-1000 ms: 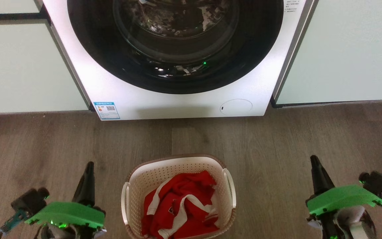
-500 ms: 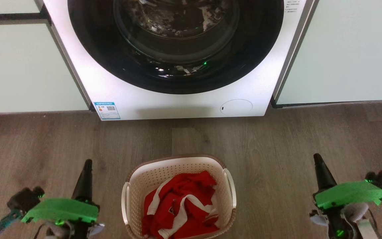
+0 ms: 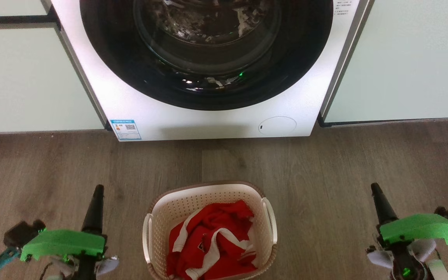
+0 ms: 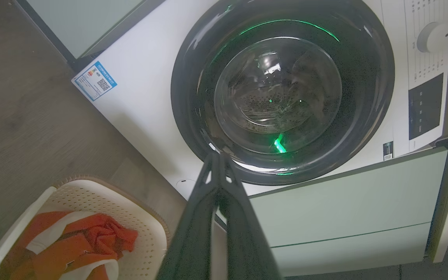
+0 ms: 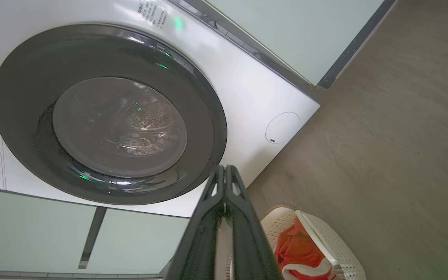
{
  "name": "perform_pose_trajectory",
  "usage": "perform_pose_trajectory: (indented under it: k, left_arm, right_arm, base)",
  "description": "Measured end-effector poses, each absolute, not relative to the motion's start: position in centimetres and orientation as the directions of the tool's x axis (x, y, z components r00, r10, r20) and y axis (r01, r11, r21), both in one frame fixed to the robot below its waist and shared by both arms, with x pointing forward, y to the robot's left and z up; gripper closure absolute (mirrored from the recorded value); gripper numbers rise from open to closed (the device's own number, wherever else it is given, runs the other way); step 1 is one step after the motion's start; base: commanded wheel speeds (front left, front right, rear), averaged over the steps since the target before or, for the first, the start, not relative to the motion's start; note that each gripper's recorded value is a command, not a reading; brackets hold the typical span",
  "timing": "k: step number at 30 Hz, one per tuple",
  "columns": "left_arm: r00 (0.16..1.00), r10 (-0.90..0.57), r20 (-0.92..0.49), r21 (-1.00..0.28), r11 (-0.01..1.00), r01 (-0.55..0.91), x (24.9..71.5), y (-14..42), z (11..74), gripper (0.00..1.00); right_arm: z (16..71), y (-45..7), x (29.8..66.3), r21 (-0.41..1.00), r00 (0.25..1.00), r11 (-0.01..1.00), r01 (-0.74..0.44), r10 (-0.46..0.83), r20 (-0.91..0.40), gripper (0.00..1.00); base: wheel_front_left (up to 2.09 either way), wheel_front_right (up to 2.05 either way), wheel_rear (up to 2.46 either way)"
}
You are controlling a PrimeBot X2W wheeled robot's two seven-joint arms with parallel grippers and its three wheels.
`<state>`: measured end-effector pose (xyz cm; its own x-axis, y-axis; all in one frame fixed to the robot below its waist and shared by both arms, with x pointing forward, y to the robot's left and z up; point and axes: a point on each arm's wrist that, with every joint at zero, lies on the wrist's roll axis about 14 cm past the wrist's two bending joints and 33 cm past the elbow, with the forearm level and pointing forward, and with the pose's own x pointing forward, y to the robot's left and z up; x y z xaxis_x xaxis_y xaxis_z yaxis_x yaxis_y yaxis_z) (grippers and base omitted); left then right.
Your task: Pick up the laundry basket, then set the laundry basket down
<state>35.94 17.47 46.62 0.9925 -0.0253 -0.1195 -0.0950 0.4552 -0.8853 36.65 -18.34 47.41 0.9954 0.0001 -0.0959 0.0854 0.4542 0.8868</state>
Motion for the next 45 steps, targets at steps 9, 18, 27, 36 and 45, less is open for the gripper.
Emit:
perform_pose_trajectory:
  k: [9,18,27,36,45]
  left_arm:
    - [0.991,-0.029,-0.132,-0.924,0.366,-0.113,36.0,17.6,46.4,1.0]
    - [0.992,-0.019,-0.124,-0.955,0.274,-0.114,36.4,18.1,46.7,1.0]
    - [0.993,-0.029,-0.115,-0.978,0.179,-0.108,36.8,18.1,47.1,1.0]
    - [0.993,-0.025,-0.118,-0.99,0.083,-0.115,36.8,18.5,47.0,1.0]
    - [0.995,-0.025,-0.099,-0.995,-0.006,-0.099,37.3,18.7,47.5,1.0]
  right_arm:
    - [47.2,-18.8,36.6,0.926,0.994,0.364,0.101,-0.01,-0.105,1.0]
    - [47.7,-19.2,37.1,0.958,0.995,0.271,0.096,-0.014,-0.096,1.0]
    - [47.4,-19.7,37.0,0.979,0.994,0.174,0.107,-0.018,-0.106,1.0]
    - [47.3,-20.1,37.0,0.991,0.994,0.079,0.109,-0.024,-0.107,1.0]
    - [47.9,-20.4,37.5,0.996,0.996,-0.011,0.087,-0.025,-0.088,1.0]
  base:
    - [0.0,0.0,0.0]
    - [0.0,0.0,0.0]
    - [0.0,0.0,0.0]
    - [0.0,0.0,0.0]
    - [0.0,0.0,0.0]
